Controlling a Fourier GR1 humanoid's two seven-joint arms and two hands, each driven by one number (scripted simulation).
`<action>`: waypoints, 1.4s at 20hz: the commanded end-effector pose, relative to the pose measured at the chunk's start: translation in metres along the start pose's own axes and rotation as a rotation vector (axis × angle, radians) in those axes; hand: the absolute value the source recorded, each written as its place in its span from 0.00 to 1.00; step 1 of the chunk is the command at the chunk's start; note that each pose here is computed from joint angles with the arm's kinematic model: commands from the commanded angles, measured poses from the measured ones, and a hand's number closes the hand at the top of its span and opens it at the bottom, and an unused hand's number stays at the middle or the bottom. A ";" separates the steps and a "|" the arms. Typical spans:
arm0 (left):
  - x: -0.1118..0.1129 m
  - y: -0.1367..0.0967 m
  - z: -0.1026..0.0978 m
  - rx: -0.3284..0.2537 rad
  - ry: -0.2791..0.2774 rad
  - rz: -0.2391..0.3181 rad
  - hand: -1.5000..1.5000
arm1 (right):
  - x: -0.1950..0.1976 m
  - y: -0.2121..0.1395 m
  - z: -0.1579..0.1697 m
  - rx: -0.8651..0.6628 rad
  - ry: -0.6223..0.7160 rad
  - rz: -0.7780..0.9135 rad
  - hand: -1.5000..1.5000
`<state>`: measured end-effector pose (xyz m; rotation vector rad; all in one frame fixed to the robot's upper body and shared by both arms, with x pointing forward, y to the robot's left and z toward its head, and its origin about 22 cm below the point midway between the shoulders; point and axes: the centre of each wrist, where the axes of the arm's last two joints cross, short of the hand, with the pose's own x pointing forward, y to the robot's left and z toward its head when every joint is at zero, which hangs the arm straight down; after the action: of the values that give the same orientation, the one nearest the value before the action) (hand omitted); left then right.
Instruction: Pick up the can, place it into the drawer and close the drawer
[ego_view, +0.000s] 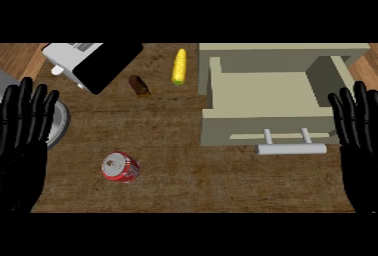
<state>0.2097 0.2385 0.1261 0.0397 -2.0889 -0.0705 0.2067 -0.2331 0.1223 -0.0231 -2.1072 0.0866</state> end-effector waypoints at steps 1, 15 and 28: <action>0.003 -0.007 0.011 -0.010 0.017 0.013 0.00 | -0.014 -0.001 0.002 -0.034 0.004 -0.009 0.00; 0.033 -0.001 0.081 0.281 0.426 -0.048 0.00 | -0.009 -0.034 0.003 -0.168 0.319 0.022 0.00; 0.019 -0.013 0.059 0.259 0.443 -0.018 0.00 | -0.010 -0.037 0.028 -0.176 0.274 0.032 0.00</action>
<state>0.1372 0.2297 0.1108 0.2226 -1.6648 0.1908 0.1914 -0.2725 0.0980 -0.1670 -1.8152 -0.0763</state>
